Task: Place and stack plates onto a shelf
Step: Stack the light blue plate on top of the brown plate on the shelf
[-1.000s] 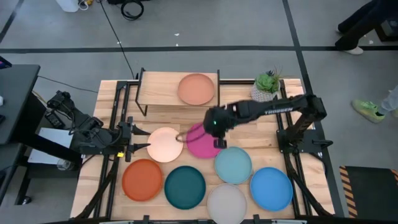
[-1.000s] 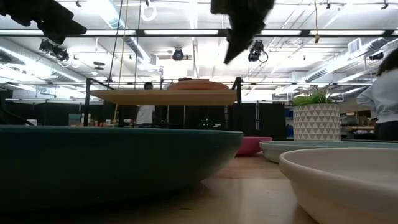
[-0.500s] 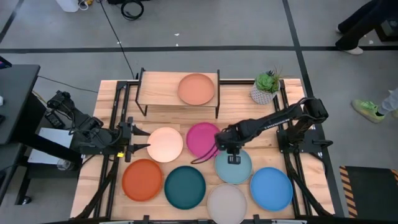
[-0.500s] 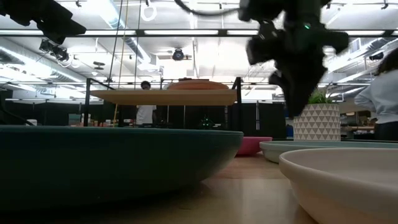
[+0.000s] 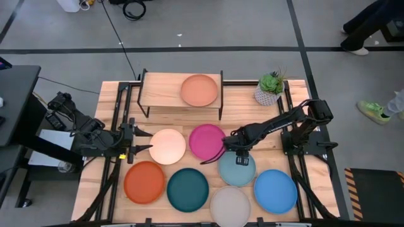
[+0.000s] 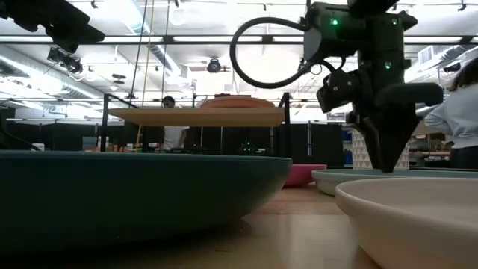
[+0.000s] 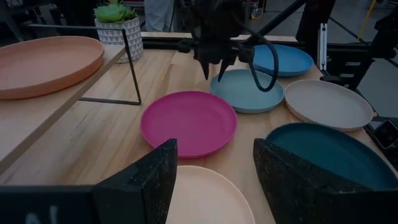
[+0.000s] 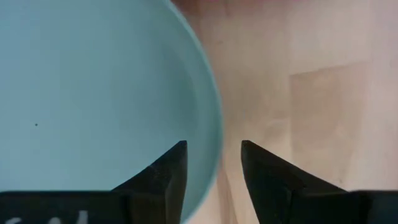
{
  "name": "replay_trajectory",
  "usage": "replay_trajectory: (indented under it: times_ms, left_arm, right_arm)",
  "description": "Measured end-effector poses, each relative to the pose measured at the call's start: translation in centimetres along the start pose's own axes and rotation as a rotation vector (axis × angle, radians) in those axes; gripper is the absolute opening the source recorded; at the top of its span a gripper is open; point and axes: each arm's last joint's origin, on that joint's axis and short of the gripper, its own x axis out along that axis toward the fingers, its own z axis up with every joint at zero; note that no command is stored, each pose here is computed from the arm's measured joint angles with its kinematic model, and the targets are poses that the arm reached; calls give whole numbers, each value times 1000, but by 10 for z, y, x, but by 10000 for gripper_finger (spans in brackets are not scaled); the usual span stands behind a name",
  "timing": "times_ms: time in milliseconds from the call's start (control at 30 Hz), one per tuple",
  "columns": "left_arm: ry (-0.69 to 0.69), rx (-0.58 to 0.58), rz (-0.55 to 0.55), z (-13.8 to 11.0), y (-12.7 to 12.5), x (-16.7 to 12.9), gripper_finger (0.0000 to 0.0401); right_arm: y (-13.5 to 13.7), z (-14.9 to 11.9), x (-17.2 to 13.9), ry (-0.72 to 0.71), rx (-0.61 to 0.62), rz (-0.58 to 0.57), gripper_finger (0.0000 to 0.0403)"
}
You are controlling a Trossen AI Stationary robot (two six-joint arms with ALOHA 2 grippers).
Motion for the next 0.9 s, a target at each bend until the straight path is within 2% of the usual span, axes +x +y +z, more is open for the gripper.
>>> replay_trajectory:
  times_ms: [167, 400, 700, 900]
  left_arm:
    - [0, 1, 0, 0, 0, 0, 219]
    - [0, 1, 0, 0, 0, 0, 219]
    - [0, 1, 1, 0, 0, 0, 219]
    - [1, 2, 1, 0, 0, 0, 219]
  right_arm:
    - [-4, -3, 7, 8, 15, -2, 146]
    - [-11, -4, 12, 8, 59, -2, 93]
    - [-17, -2, 13, 9, 32, 21, 30]
    - [-26, 1, 12, 23, 23, 67, 19]
